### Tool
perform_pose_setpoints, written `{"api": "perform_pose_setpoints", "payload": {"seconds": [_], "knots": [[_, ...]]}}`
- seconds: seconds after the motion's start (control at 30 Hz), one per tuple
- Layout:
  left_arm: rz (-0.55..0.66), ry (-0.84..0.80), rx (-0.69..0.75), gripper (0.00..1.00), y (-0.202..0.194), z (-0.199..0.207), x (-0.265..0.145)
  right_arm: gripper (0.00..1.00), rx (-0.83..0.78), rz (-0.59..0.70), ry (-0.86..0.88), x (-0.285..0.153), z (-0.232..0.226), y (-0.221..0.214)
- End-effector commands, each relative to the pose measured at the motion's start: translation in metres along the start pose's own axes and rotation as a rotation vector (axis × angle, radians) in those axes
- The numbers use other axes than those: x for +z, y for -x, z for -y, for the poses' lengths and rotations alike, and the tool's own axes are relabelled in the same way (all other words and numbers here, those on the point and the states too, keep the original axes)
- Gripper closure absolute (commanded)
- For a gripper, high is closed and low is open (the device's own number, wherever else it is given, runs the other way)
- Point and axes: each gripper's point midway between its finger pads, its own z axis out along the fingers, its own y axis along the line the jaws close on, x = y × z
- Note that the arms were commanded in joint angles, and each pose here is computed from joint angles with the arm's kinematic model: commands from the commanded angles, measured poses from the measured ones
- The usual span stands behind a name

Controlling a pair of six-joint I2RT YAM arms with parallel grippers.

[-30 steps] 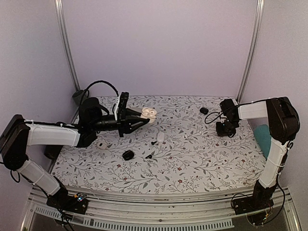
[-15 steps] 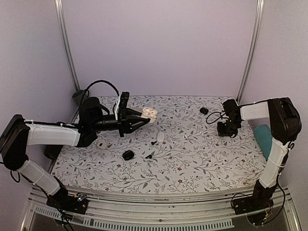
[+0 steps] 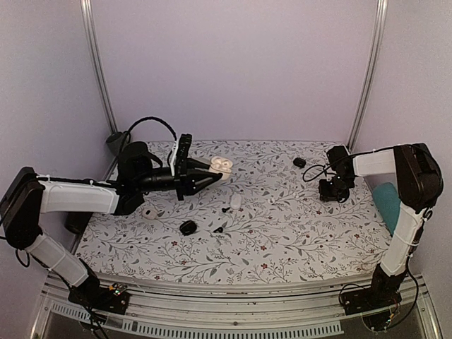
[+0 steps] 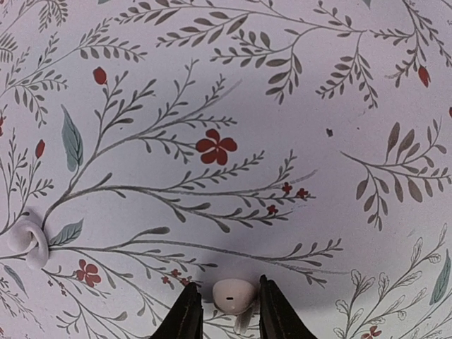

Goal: Insert the wireless bluetooth earbuds into the charging case
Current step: Pick up the right earbud from the center of the board.

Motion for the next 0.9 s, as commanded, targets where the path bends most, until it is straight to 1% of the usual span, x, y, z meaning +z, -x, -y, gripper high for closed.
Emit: {"api": "perform_pose_setpoints", "payload": {"seconds": [0.0,0.2,0.53,0.7,0.87], "knots": [[0.012,-0.012,0.027,1.0,0.007,0.003,0.006,0.71,0.015,-0.088,-0.047,-0.001,0.008,-0.026],[0.011,-0.015,0.026,1.0,0.007,0.004,0.008,0.72,0.025,-0.098,-0.066,0.001,0.006,-0.028],[0.009,-0.018,0.031,1.0,0.008,0.005,0.009,0.71,0.074,-0.091,-0.056,0.008,0.0,-0.012],[0.005,-0.016,0.034,1.0,0.007,0.006,0.007,0.71,0.074,-0.097,-0.068,0.011,0.001,-0.013],[0.005,-0.018,0.033,1.0,0.008,0.006,0.008,0.73,0.078,-0.102,-0.082,0.011,0.004,-0.014]]}}
